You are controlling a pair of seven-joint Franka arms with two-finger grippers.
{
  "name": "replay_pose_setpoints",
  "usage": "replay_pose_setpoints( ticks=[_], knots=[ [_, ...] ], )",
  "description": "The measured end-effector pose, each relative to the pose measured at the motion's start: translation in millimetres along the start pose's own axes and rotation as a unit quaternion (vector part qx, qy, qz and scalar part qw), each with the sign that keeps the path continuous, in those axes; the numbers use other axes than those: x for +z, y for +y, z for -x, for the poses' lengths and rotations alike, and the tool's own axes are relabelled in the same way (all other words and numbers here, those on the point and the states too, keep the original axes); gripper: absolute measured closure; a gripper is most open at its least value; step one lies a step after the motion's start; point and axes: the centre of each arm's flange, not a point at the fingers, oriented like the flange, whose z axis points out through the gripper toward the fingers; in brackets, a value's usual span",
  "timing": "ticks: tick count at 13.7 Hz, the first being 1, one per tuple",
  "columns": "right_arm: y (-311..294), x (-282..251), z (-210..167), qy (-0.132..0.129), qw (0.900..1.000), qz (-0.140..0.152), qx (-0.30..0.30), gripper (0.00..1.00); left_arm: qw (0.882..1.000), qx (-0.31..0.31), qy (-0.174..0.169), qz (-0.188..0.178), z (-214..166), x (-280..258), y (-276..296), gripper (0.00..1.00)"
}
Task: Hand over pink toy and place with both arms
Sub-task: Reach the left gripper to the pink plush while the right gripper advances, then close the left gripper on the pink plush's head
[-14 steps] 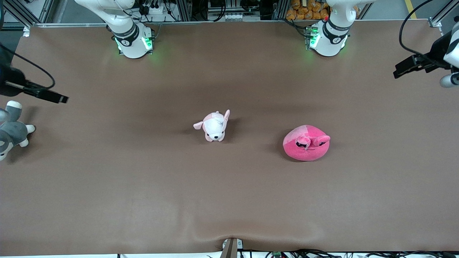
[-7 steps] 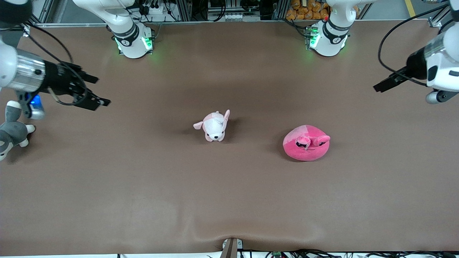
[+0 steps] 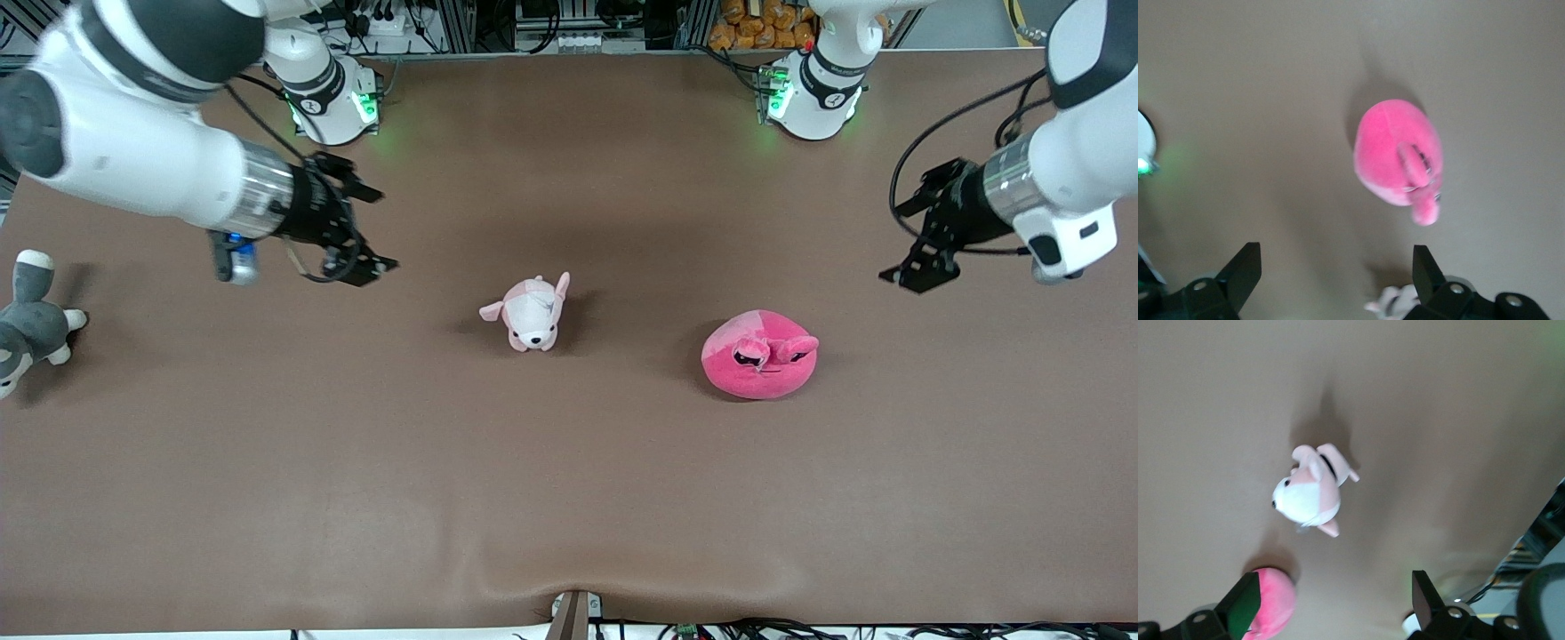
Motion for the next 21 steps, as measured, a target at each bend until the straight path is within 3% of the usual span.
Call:
replay_pose_setpoints(
  ticks=[3, 8, 13, 21],
  knots=[
    [-16, 24, 24, -0.019, 0.998, -0.030, 0.051, 0.00, 0.994, -0.104, -0.032, 0.018, -6, 24, 26, 0.00],
    [-21, 48, 42, -0.019, 0.997, -0.031, 0.070, 0.00, 0.973, -0.214, -0.067, 0.048, -19, 73, 47, 0.00],
    [-22, 46, 39, -0.019, 0.997, -0.033, 0.073, 0.00, 0.967, -0.237, -0.062, 0.068, -30, 136, 45, 0.00],
    [-21, 68, 55, -0.016, 0.997, -0.021, 0.077, 0.00, 0.969, -0.235, -0.058, 0.051, -20, 219, 46, 0.02]
  ],
)
